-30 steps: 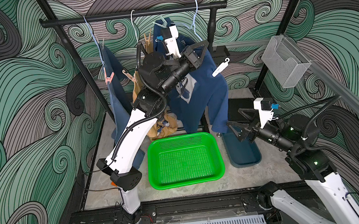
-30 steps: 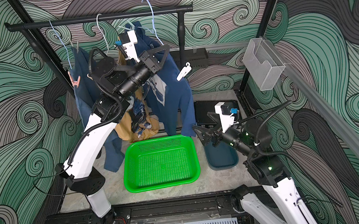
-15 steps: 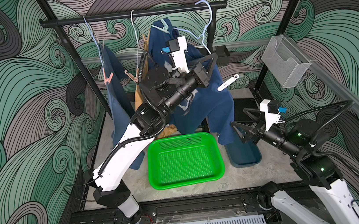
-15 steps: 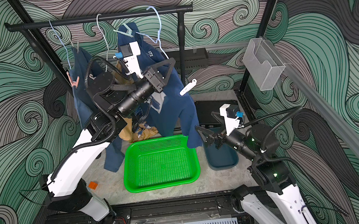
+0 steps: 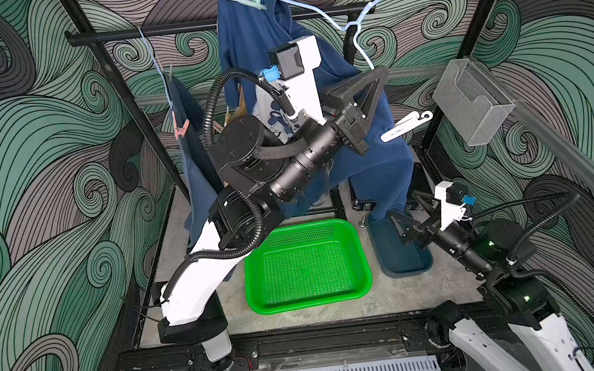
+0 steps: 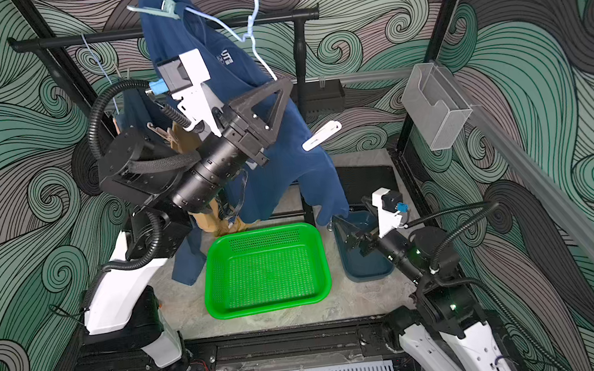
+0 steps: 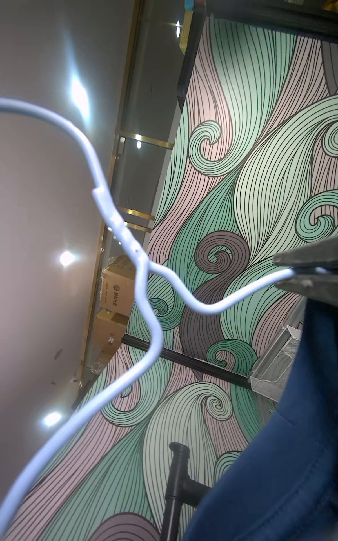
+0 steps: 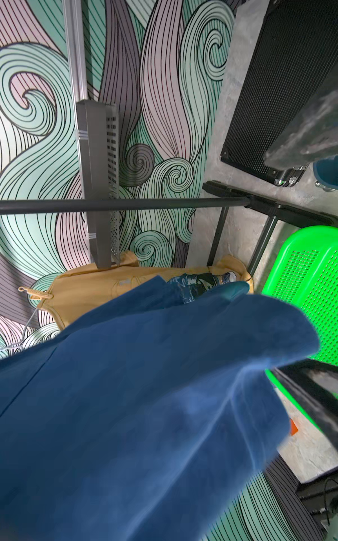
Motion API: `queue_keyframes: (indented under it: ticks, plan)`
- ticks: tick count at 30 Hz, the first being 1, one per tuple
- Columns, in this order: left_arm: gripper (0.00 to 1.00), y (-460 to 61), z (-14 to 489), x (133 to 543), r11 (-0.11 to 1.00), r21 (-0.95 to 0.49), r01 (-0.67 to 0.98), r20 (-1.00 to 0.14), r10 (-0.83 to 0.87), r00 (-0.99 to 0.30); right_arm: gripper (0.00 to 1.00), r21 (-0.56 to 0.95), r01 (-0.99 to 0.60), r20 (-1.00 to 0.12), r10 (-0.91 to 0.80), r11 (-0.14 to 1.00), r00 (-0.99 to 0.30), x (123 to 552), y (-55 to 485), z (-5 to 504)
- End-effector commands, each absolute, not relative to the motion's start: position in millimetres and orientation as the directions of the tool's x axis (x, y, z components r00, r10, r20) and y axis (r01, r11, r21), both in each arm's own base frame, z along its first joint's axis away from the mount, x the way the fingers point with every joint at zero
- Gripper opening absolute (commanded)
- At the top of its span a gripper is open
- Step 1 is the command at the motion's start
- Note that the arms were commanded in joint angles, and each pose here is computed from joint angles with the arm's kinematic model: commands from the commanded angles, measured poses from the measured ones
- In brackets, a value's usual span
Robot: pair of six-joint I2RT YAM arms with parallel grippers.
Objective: Remove the clothespins securing t-shirts to the hanger
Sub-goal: Pick up the hanger from the clothes rail.
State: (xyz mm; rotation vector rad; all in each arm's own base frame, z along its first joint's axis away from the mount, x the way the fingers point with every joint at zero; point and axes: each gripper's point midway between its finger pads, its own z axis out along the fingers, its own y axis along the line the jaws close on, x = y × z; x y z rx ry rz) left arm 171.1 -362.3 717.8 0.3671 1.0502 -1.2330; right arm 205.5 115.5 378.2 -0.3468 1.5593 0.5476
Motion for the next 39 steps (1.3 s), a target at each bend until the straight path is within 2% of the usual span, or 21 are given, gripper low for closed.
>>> queue_keyframes:
  ticks: [1,5,11,22,33,39]
  plan:
    - [0.0,-368,725,159,0.457,-0.172,0.873,-0.82,-0.558,0.13,0.99,0.123,-0.504,-0.992,0.124,0.855,-0.03,204,108,386]
    - [0.0,-373,729,148,0.471,-0.161,0.867,-0.812,-0.562,0.155,0.99,0.118,-0.503,-0.992,0.122,0.856,-0.025,202,107,387]
    - [0.0,-366,711,160,0.486,-0.26,0.834,-0.798,-0.595,0.098,0.99,0.106,-0.512,-0.993,0.113,0.852,-0.018,197,106,388]
    - [0.0,-344,676,177,0.494,-0.34,0.8,-0.796,-0.604,0.034,0.99,0.104,-0.513,-0.994,0.108,0.852,-0.023,194,106,384]
    - [0.0,-321,654,221,0.45,-0.449,0.772,-0.756,-0.652,-0.06,0.99,0.102,-0.502,-0.995,0.1,0.859,-0.03,197,105,381]
    - [0.0,-321,653,232,0.448,-0.458,0.767,-0.749,-0.659,-0.062,0.99,0.098,-0.507,-0.995,0.103,0.856,-0.019,195,105,389]
